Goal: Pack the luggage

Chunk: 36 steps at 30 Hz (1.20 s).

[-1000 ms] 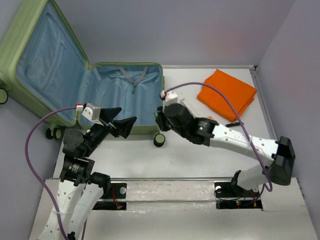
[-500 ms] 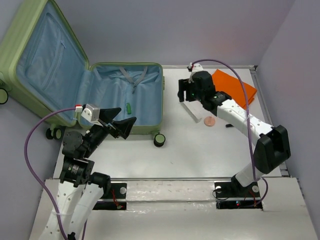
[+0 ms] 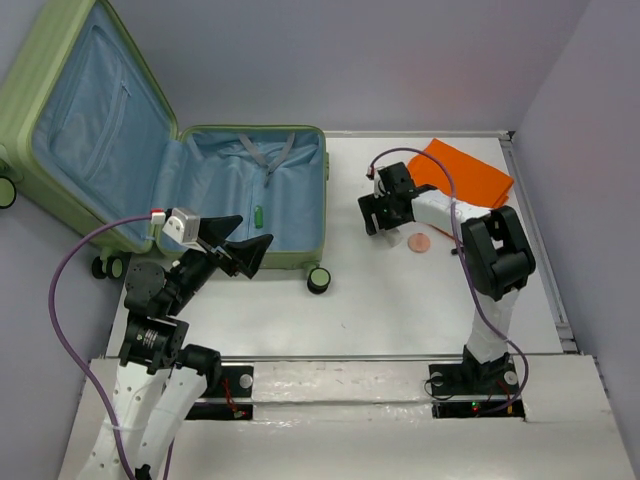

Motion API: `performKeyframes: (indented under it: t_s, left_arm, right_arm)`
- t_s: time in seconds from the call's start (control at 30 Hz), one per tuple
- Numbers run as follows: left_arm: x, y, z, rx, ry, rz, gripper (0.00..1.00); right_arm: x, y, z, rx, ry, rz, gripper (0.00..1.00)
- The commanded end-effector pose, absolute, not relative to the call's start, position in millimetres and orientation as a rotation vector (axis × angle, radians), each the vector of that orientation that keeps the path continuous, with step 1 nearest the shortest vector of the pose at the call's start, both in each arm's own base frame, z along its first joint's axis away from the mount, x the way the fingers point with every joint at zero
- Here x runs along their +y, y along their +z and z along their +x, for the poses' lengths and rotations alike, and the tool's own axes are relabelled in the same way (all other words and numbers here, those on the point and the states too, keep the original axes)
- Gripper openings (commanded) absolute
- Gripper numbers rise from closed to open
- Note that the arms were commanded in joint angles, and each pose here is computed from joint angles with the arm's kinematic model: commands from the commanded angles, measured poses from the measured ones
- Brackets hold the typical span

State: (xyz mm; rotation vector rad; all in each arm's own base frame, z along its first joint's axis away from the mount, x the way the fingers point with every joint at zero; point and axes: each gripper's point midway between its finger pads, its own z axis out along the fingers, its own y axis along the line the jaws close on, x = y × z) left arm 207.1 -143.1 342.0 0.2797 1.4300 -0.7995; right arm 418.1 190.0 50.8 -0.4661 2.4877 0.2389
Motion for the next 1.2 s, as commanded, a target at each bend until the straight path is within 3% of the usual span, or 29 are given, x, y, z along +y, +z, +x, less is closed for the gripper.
performKeyframes:
  t_s: [0.0, 0.13, 0.17, 0.2, 0.3, 0.47, 0.63, 0.7, 0.73, 0.77, 0.8, 0.87, 0.97, 1.03, 1.17]
  left_arm:
    - [-146.0, 355.4, 202.4, 1.378, -0.808, 0.313, 0.99]
    - [-145.9, 355.4, 202.3, 1.376, -0.807, 0.314, 0.99]
    - [-145.6, 355.7, 202.3, 1.376, -0.806, 0.313, 0.99]
    - [-145.8, 355.3, 202.0, 1.376, -0.807, 0.314, 0.99]
    - [-145.7, 355.7, 201.6, 1.375, -0.808, 0.313, 0.99]
    - [-146.2, 355.7, 201.5, 1.375, -0.81, 0.316, 0.99]
    - [-147.1, 355.9, 201.4, 1.374, -0.816, 0.32, 0.99]
    - [-146.3, 355.6, 201.9, 1.374, -0.813, 0.316, 0.99]
    - [-146.1, 356.3, 201.2, 1.371, -0.813, 0.317, 0.99]
    - [-145.7, 355.3, 201.7, 1.374, -0.811, 0.314, 0.99]
    - [-144.8, 355.3, 202.4, 1.376, -0.805, 0.309, 0.99]
    - [-144.2, 355.0, 202.2, 1.377, -0.802, 0.307, 0.99]
    - [-144.8, 356.2, 200.3, 1.371, -0.807, 0.312, 0.99]
    - [-145.3, 359.5, 196.7, 1.358, -0.812, 0.32, 0.99]
    - [-147.5, 362.1, 192.0, 1.346, -0.824, 0.333, 0.99]
  right_arm:
    - [192.6, 54.3, 426.9, 2.482, 0.246, -0.508, 0.76]
    - [190.9, 56.8, 434.7, 2.464, 0.218, -0.485, 0.59]
    - [191.4, 60.0, 437.0, 2.451, 0.218, -0.48, 0.39]
    - [191.4, 64.5, 438.2, 2.44, 0.218, -0.472, 0.33]
    - [190.6, 77.6, 441.0, 2.413, 0.21, -0.463, 0.3]
    - [212.4, 182.5, 428.6, 2.209, 0.384, -0.384, 0.28]
    - [319.2, 285.4, 380.2, 1.957, 0.683, -0.522, 0.27]
    - [371.1, 299.9, 370.7, 1.909, 0.736, -0.578, 0.31]
    - [383.7, 301.7, 371.4, 1.905, 0.763, -0.583, 0.41]
    - [393.3, 288.1, 378.9, 1.936, 0.773, -0.58, 0.71]
    - [396.3, 291.7, 381.8, 1.941, 0.791, -0.542, 0.83]
    - [379.2, 296.8, 395.7, 1.935, 0.723, -0.47, 0.95]
    - [336.7, 286.7, 408.8, 1.974, 0.645, -0.358, 0.95]
    - [259.8, 229.3, 420.3, 2.091, 0.459, -0.19, 0.89]
    - [167.4, 181.2, 412.9, 2.169, 0.195, 0.04, 0.74]
